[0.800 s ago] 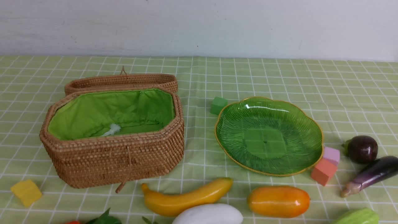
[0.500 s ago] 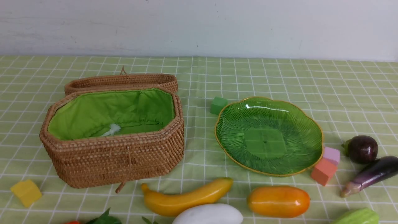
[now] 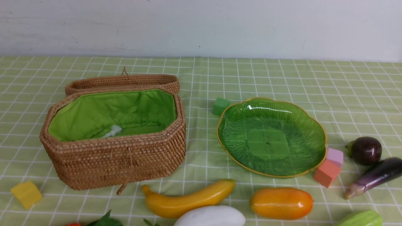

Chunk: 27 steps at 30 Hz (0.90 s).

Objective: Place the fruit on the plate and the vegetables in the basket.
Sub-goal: Take a chayote with your right arm and place it on the basket on the left.

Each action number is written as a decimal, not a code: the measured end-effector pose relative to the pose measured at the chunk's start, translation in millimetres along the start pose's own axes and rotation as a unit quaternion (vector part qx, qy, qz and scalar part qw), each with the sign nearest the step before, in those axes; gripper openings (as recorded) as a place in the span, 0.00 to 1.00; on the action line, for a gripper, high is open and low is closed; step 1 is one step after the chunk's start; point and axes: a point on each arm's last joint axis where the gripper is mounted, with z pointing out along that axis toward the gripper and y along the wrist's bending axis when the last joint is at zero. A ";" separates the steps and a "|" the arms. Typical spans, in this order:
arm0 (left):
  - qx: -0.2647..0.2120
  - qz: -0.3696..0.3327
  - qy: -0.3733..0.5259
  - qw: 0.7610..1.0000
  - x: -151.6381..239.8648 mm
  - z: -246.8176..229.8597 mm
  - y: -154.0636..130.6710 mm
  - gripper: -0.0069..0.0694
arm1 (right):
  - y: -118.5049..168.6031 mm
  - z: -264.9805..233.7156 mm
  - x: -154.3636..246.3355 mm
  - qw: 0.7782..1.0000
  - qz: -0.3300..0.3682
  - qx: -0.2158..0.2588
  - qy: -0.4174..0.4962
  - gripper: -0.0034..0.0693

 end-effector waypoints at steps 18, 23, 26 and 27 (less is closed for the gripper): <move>0.000 0.000 0.000 1.000 0.0 0.0 0.0 0.40 | 0.0 0.0 0.0 1.000 0.000 0.000 0.000 0.38; 0.000 0.000 0.000 1.000 0.0 0.0 0.0 0.40 | 0.0 0.0 -0.1 1.000 0.000 0.000 -0.001 0.38; 0.000 0.000 0.000 1.000 0.0 0.0 0.0 0.40 | 0.2 0.4 -1.5 1.000 0.000 -0.001 -0.013 0.38; 0.000 0.000 0.000 1.000 0.0 0.0 0.0 0.40 | 0.3 0.7 -2.0 1.000 0.001 -0.002 -0.019 0.38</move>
